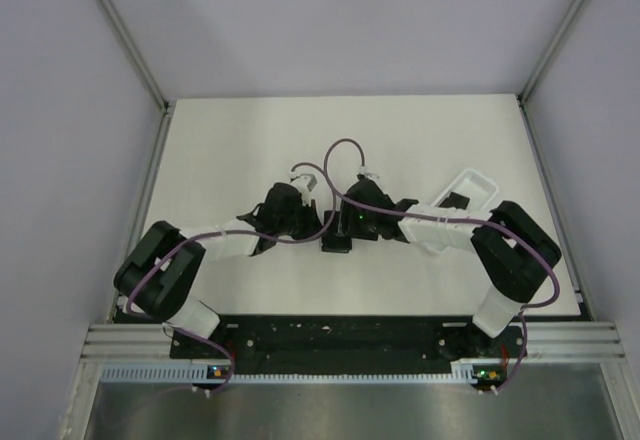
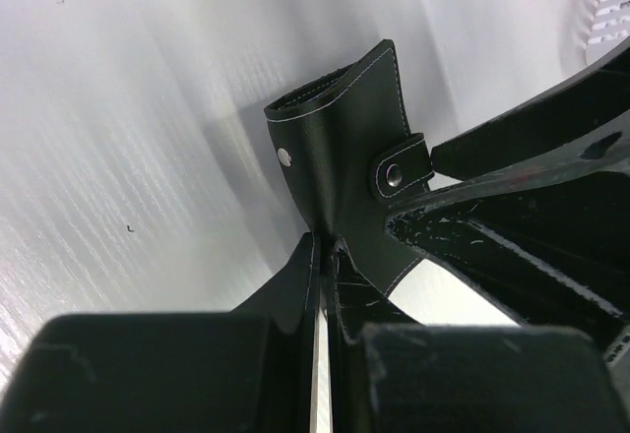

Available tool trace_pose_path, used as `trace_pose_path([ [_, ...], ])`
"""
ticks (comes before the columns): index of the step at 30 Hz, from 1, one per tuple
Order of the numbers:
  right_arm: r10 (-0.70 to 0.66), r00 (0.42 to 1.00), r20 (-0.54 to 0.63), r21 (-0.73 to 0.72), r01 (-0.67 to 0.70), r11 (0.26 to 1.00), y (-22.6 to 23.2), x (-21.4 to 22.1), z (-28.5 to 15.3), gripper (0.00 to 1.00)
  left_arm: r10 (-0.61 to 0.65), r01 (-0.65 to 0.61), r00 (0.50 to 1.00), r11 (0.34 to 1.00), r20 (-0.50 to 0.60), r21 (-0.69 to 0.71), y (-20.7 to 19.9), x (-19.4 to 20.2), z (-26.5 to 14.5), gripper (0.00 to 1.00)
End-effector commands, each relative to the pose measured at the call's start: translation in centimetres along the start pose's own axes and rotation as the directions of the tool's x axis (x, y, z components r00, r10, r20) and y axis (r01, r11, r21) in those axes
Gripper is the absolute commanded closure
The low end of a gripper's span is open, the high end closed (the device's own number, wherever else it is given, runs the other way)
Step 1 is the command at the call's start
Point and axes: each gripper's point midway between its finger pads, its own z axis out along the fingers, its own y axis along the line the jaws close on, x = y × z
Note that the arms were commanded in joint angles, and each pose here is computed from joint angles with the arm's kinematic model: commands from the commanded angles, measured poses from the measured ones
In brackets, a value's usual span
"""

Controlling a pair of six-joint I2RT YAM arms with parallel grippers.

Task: Put the credit cards into the card holder
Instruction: Open the card holder at the center of the board.

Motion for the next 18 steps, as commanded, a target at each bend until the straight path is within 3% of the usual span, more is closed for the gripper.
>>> trace_pose_path([
  [1, -0.024, 0.998, 0.051, -0.040, 0.026, 0.999, 1.9, -1.4, -0.9, 0.43, 0.043, -0.039, 0.997, 0.997, 0.071, -0.063, -0.3, -2.5, -0.7, 1.00],
  [18, -0.032, 0.997, 0.063, -0.093, 0.038, 0.995, 3.8, -1.6, -1.3, 0.43, 0.076, -0.077, 0.990, 0.997, 0.119, 0.000, -3.6, -4.2, -2.5, 1.00],
])
